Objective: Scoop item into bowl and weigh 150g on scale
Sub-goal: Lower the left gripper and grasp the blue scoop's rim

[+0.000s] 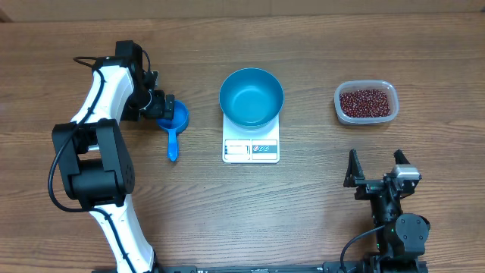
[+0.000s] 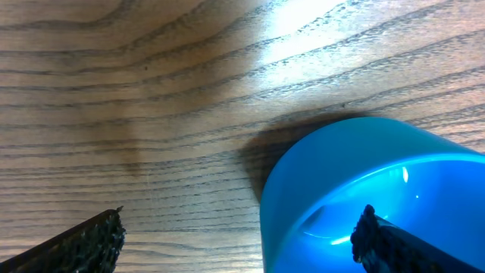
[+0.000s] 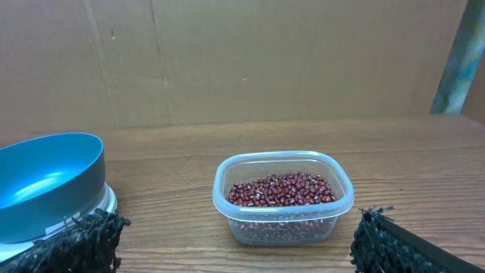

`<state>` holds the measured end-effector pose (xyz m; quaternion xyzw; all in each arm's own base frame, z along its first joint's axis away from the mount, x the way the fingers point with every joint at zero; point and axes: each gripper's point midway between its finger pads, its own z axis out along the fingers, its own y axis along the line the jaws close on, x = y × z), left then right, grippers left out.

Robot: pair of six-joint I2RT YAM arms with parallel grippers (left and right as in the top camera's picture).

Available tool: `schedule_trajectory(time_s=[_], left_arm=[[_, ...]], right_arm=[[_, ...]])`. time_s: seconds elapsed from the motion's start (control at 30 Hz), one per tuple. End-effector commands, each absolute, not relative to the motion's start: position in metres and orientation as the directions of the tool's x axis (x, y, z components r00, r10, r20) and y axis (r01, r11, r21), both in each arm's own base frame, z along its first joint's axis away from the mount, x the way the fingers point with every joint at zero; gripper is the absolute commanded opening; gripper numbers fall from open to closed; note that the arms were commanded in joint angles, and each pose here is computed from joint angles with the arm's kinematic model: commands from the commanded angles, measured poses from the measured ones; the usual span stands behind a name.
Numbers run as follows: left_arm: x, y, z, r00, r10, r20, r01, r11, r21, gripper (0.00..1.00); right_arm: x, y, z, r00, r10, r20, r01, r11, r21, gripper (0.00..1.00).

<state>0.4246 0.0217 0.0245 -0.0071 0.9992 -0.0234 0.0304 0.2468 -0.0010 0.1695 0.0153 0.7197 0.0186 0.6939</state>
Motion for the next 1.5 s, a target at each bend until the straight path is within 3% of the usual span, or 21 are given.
schedule_trajectory(time_s=[0.0,0.43,0.67,0.83,0.9,1.0,1.07,1.27,1.4,1.47], left_arm=[[0.4204,0.021,0.0163,-0.999,0.003,-0.04,0.004,0.999,-0.035,0.99],[0.4198,0.0211,0.0161,-0.999,0.003,-0.038,0.004,0.999,-0.034,1.0],[0.4199,0.0211,0.0162,-0.999,0.003,-0.038,0.004,0.999,-0.034,0.88],[0.4194,0.0212,0.016,-0.999,0.003,-0.036,0.004,0.999,-0.033,0.63],[0.4194,0.0212,0.016,-0.999,0.003,-0.036,0.004,0.999,-0.033,0.62],[0.4193,0.0211,0.0159,-0.999,0.003,-0.036,0.004,0.999,-0.034,0.69],[0.4193,0.0212,0.0159,-0.999,0.003,-0.036,0.004,0.999,-0.033,0.67],[0.4189,0.0215,0.0156,-0.999,0.003,-0.035,0.005,1.0,-0.031,0.41],[0.419,0.0216,0.0156,-0.999,0.003,-0.035,0.004,1.0,-0.031,0.06],[0.4191,0.0216,0.0156,-0.999,0.003,-0.035,0.005,1.0,-0.031,0.04]], right_arm=[[0.2474,-0.0015,0.1657,-0.041,0.04,-0.998,-0.003,0.999,0.04,1.0],[0.2473,-0.0015,0.1658,-0.041,0.04,-0.998,-0.003,0.999,0.04,1.0],[0.2474,-0.0015,0.1657,-0.041,0.04,-0.998,-0.003,0.999,0.04,1.0],[0.2473,-0.0015,0.1658,-0.041,0.04,-0.998,-0.003,0.999,0.04,1.0],[0.2474,-0.0015,0.1657,-0.041,0.04,-0.998,-0.003,0.999,0.04,1.0],[0.2474,-0.0015,0.1658,-0.041,0.04,-0.998,-0.003,0.999,0.04,1.0],[0.2474,-0.0015,0.1657,-0.041,0.04,-0.998,-0.003,0.999,0.04,1.0],[0.2474,-0.0015,0.1657,-0.041,0.04,-0.998,-0.003,0.999,0.04,1.0],[0.2474,-0.0015,0.1657,-0.041,0.04,-0.998,-0.003,0.999,0.04,1.0],[0.2474,-0.0015,0.1657,-0.041,0.04,-0.998,-0.003,0.999,0.04,1.0]])
